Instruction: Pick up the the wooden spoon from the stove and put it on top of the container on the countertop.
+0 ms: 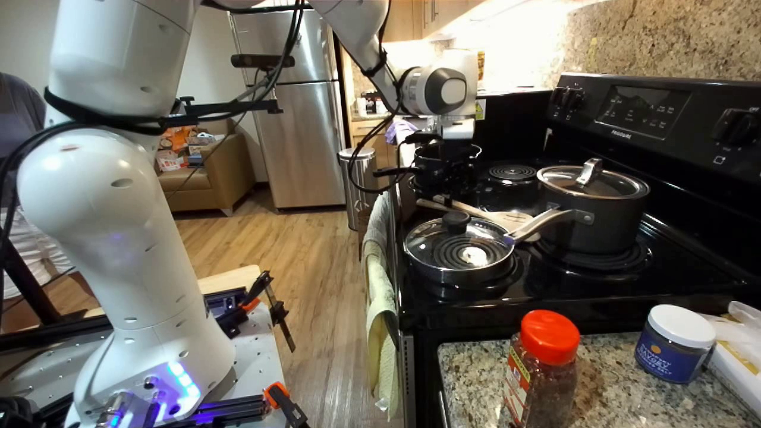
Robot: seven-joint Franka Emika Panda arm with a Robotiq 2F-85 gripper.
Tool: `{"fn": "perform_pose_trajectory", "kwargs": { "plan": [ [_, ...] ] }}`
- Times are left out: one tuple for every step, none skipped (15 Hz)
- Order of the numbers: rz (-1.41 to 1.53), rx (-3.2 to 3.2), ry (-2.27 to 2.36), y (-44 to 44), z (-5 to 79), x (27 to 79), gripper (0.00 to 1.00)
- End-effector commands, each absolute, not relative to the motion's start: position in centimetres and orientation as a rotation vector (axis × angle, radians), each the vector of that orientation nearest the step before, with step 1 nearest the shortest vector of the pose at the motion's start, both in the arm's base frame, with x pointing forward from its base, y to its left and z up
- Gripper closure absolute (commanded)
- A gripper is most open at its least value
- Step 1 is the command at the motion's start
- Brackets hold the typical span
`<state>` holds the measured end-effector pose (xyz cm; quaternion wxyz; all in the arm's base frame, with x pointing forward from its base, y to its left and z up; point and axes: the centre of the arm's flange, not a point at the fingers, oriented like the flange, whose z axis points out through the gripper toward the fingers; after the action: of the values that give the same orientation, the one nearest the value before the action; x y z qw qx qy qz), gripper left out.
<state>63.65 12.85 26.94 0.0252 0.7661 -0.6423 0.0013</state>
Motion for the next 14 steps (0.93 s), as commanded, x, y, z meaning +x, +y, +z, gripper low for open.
{"fn": "perform_pose_trajectory", "kwargs": {
  "plan": [
    [0.033, 2.521, -1.759, 13.2, 28.5, 64.3, 0.87],
    [0.035, 2.548, -1.716, 13.4, 28.6, 64.2, 0.87],
    [0.031, 2.566, -1.690, 13.5, 28.8, 64.2, 0.87],
    [0.024, 2.591, -1.656, 13.8, 28.9, 64.1, 0.87],
    [0.014, 2.610, -1.632, 14.0, 29.0, 64.0, 0.87],
    [0.003, 2.624, -1.614, 14.3, 29.1, 63.9, 0.87],
    [-0.012, 2.639, -1.599, 14.5, 29.1, 63.7, 0.87],
    [-0.020, 2.664, -1.575, 14.7, 29.1, 63.6, 0.87],
    [-0.020, 2.683, -1.552, 14.8, 29.1, 63.6, 0.87],
    [-0.023, 2.706, -1.522, 15.0, 29.2, 63.5, 0.87],
    [-0.027, 2.724, -1.495, 15.2, 29.3, 63.4, 0.87],
    [-0.017, 2.722, -1.486, 15.3, 29.4, 63.1, 0.87],
    [-0.014, 2.735, -1.460, 15.5, 29.7, 62.9, 0.87],
    [-0.002, 2.737, -1.449, 15.6, 30.2, 62.4, 0.87]
  ]
}}
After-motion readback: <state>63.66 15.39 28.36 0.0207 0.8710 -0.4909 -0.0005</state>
